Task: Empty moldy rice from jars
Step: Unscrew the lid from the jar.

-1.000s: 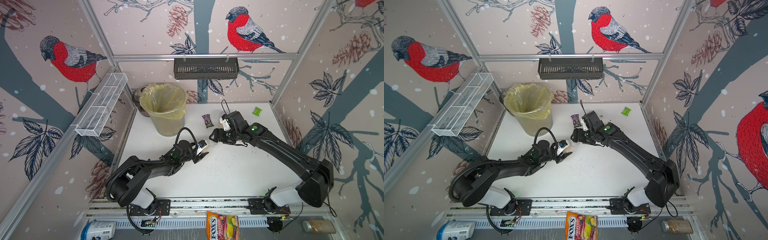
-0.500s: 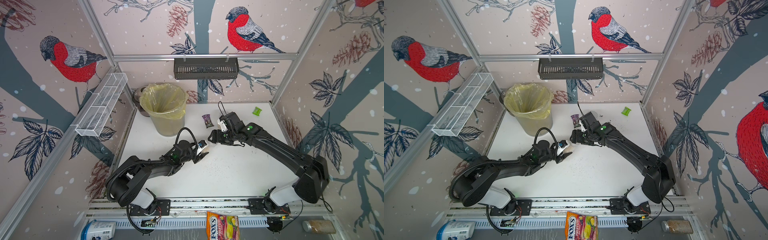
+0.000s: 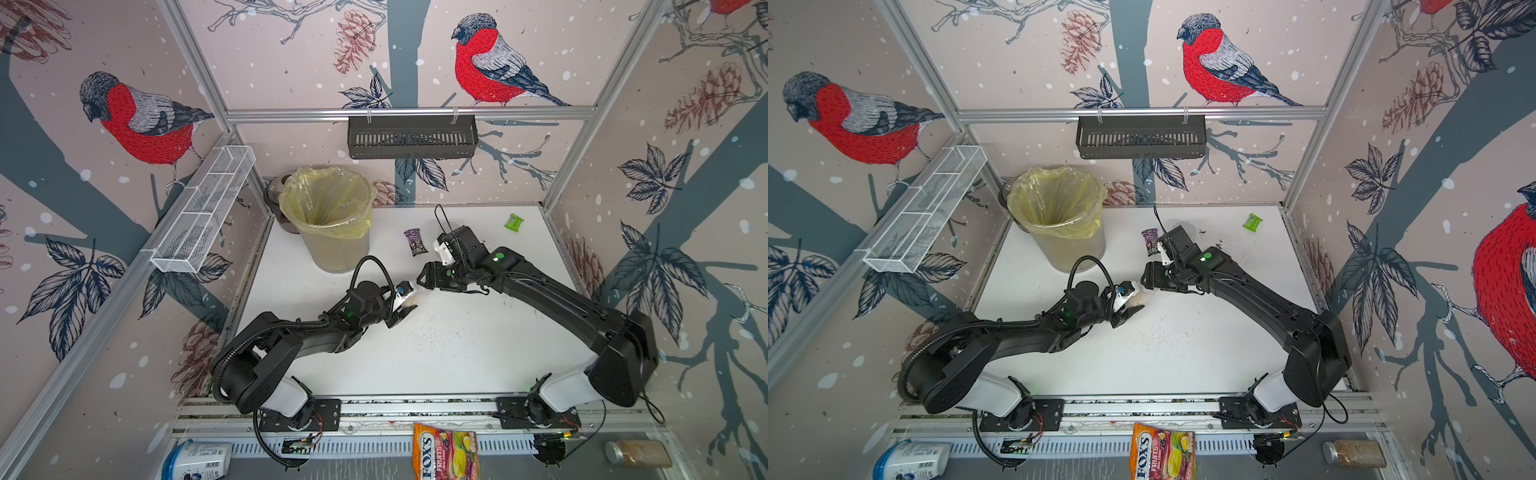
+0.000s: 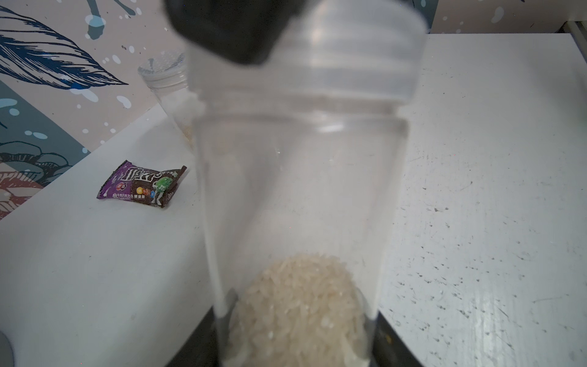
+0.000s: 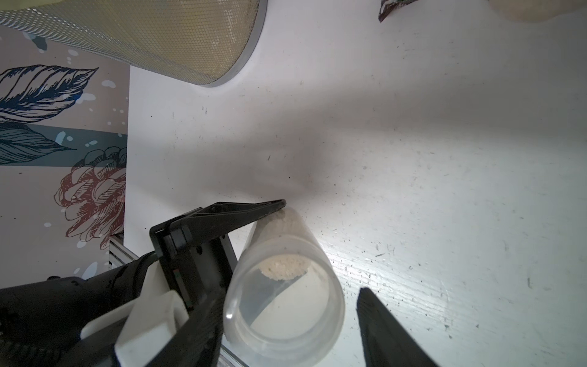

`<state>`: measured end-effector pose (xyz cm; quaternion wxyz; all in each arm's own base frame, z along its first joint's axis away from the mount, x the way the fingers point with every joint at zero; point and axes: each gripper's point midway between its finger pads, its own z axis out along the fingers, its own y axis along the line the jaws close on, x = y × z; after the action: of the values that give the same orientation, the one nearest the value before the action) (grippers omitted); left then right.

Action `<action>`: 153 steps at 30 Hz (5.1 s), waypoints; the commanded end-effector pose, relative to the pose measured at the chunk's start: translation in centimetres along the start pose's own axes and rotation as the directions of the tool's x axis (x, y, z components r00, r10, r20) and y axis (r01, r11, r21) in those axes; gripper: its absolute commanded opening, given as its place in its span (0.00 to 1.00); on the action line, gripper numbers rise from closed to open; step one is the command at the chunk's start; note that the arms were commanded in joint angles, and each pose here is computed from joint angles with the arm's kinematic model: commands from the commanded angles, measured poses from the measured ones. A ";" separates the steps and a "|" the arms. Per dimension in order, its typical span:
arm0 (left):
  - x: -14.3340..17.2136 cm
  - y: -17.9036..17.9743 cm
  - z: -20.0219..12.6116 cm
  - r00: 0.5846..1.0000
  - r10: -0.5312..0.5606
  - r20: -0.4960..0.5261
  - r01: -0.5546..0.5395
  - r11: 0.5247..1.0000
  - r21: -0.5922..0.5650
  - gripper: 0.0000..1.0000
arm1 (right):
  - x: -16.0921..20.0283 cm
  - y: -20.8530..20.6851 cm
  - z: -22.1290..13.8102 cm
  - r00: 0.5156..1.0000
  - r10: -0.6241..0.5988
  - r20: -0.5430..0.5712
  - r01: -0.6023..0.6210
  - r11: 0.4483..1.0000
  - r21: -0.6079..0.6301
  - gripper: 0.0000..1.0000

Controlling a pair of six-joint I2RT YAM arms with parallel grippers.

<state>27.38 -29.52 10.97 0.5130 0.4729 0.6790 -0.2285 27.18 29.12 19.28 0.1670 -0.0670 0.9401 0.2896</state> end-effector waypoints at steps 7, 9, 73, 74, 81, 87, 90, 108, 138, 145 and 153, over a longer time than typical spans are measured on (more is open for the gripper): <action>-1.5 0.3 -0.1 0.998 0.026 0.057 -0.025 1.000 -0.013 0.00 | 0.4 0.6 0.5 0.999 -0.028 -0.018 0.027 0.999 -0.036 0.59; -1.6 0.3 -0.1 0.998 0.026 0.059 -0.025 1.000 -0.013 0.00 | 0.5 0.6 0.6 0.999 -0.034 -0.022 0.033 0.999 -0.039 0.57; -1.0 -1.9 -0.9 0.996 -0.033 0.079 0.019 0.984 0.179 0.00 | -1.1 2.7 -3.3 0.569 -0.814 0.119 0.792 0.503 -0.346 0.35; -0.9 -1.9 -1.0 0.996 -0.034 0.077 0.020 0.984 0.180 0.00 | -1.3 2.6 -3.5 0.570 -0.812 0.125 0.792 0.501 -0.349 0.35; -1.1 -1.8 -0.9 0.996 -0.034 0.079 0.020 0.984 0.177 0.00 | -1.6 3.2 -4.3 0.586 -0.795 0.158 0.771 0.487 -0.410 0.36; -1.2 -1.7 -0.9 0.996 -0.033 0.082 0.018 0.985 0.174 0.00 | -1.2 3.5 -4.3 0.589 -0.792 0.162 0.767 0.484 -0.422 0.36; -1.4 -1.7 -1.0 0.996 -0.032 0.085 0.017 0.985 0.172 0.00 | -1.1 3.1 -3.7 0.599 -0.788 0.142 0.761 0.505 -0.409 0.38; -2.7 -0.7 -1.3 0.993 -0.011 0.122 -0.004 0.992 0.124 0.00 | 0.3 1.3 0.0 0.640 -0.768 0.030 0.737 0.602 -0.308 0.57; -3.1 -0.1 -1.5 0.991 -0.006 0.134 -0.006 0.996 0.089 0.00 | -1.3 1.4 -4.5 0.650 -0.727 0.220 0.759 0.610 -0.227 1.00; -3.0 0.3 -1.6 0.991 0.003 0.131 -0.011 0.998 0.057 0.00 | -4.9 -0.4 -6.5 0.827 -0.498 0.260 0.549 0.814 -0.189 1.00; -2.7 1.4 -1.6 0.992 0.014 0.128 -0.012 1.000 -0.016 0.00 | -3.2 0.7 -6.8 0.969 -0.073 0.236 0.111 0.983 -0.149 0.99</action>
<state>27.17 -28.63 12.72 0.5238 0.4628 0.6650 -0.2631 27.38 26.32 25.71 0.2839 -0.2174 0.8550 0.3757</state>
